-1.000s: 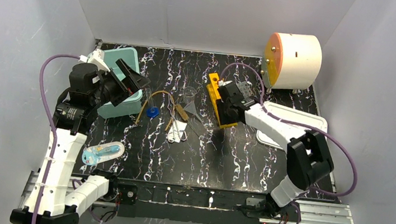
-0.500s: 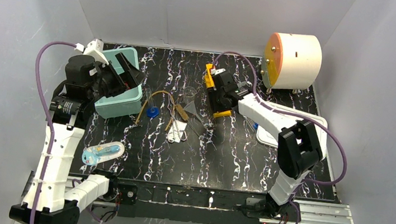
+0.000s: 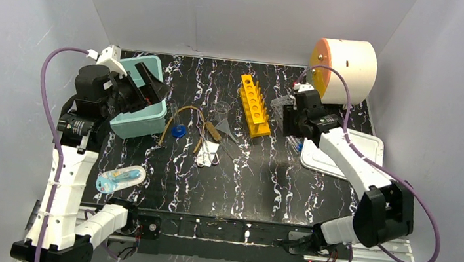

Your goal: Organize the chemistry lab equipment

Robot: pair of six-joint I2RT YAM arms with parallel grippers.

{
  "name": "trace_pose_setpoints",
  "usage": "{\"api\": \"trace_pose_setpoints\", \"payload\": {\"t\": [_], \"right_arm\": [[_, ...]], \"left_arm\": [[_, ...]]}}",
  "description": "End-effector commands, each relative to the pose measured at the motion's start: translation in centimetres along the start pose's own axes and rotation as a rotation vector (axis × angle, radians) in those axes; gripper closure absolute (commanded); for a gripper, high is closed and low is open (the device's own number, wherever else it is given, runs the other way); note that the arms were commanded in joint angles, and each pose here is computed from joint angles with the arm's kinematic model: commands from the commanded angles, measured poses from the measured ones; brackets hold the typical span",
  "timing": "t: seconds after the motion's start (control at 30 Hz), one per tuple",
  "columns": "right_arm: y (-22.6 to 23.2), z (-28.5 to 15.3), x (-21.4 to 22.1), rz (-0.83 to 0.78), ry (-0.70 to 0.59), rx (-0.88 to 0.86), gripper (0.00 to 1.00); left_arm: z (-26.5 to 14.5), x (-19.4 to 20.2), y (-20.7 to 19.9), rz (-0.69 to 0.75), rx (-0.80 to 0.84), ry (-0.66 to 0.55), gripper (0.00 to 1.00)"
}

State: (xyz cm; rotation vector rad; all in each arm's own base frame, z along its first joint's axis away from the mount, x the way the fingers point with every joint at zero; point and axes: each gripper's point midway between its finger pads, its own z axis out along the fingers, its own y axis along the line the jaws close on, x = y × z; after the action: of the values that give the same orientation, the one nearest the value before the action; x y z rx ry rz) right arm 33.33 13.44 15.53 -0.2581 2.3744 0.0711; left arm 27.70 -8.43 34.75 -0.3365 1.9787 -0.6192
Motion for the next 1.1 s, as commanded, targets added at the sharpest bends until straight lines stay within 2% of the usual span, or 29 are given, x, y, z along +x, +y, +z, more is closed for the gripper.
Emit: {"api": "trace_pose_setpoints", "payload": {"t": [0.0,0.2,0.4,1.07], "right_arm": [[-1.9,2.5,2.5,0.005,0.077,0.027,0.35],[-1.8,5.7,3.8,0.016,0.162,-0.001,0.36],[-1.5,7.4,4.5,-0.013,0.200,-0.018,0.48],[-1.0,10.8,5.3,-0.062,0.270,-0.047,0.51]], "left_arm": [[-0.2,-1.2,-1.2,0.032,0.050,-0.039,0.02],[0.6,-1.0,-1.6,0.022,0.074,-0.015,0.02],[0.6,-0.8,-2.1,0.028,0.103,-0.002,0.02],[1.1,-0.8,-2.0,0.019,0.095,0.009,0.02]]}}
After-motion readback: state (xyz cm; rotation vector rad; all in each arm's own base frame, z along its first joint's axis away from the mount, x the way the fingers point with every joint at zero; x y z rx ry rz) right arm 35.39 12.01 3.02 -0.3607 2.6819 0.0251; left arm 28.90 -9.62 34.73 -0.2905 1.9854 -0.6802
